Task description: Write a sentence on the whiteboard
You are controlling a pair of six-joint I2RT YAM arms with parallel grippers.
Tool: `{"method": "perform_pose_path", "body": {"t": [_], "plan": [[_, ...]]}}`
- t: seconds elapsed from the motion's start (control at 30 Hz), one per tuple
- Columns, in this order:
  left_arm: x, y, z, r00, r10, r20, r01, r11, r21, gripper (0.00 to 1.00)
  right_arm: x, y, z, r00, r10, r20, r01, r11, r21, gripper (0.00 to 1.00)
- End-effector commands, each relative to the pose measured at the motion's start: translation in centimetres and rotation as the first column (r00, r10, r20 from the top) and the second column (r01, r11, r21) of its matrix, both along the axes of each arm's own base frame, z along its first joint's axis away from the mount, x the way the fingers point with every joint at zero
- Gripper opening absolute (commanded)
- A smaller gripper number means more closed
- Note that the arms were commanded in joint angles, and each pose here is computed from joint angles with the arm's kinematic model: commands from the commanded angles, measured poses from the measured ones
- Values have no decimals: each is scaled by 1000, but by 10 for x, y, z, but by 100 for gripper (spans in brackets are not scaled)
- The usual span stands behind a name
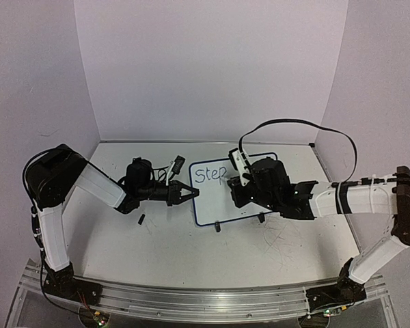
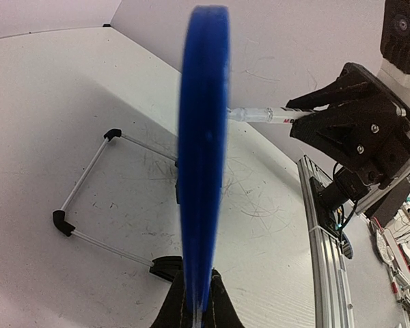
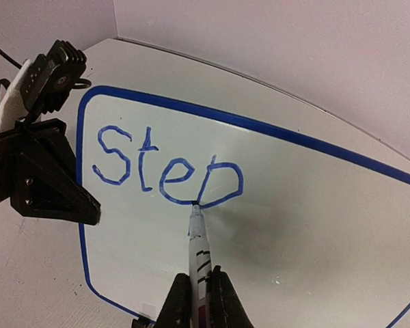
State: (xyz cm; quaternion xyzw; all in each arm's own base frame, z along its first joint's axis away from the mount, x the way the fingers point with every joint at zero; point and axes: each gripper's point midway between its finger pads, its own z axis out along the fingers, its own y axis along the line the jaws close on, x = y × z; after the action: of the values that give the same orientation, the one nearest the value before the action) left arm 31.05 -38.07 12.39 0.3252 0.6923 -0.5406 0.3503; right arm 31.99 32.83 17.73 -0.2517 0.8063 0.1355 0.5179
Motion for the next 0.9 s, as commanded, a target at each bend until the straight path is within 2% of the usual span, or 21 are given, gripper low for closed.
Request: {"method": "perform_pose_path", "body": {"t": [0.0,0.17,0.3,0.43,0.6,0.87], "plan": [[-1,4,-3,1000,13,-5,-13,999,35,0,1,-1,61,996,-15,89,1,989,150,0],[0,4,-7,1000,21,-10,-20,999,42,0,-20,-38,103,984,-47,170,12,979,203,0],[0,5,-8,1000,25,-10,-24,999,47,0,-23,-60,95,977,-84,194,53,986,160,0],[-1,8,-10,999,35,-3,-35,998,61,0,-20,-59,92,975,-57,213,33,993,115,0],[1,8,-13,999,42,-2,-41,997,70,0,-18,-53,101,967,-41,253,5,990,141,0],[4,7,-16,999,48,-10,-47,996,76,0,-11,-75,92,965,-106,241,60,979,193,0]]}}
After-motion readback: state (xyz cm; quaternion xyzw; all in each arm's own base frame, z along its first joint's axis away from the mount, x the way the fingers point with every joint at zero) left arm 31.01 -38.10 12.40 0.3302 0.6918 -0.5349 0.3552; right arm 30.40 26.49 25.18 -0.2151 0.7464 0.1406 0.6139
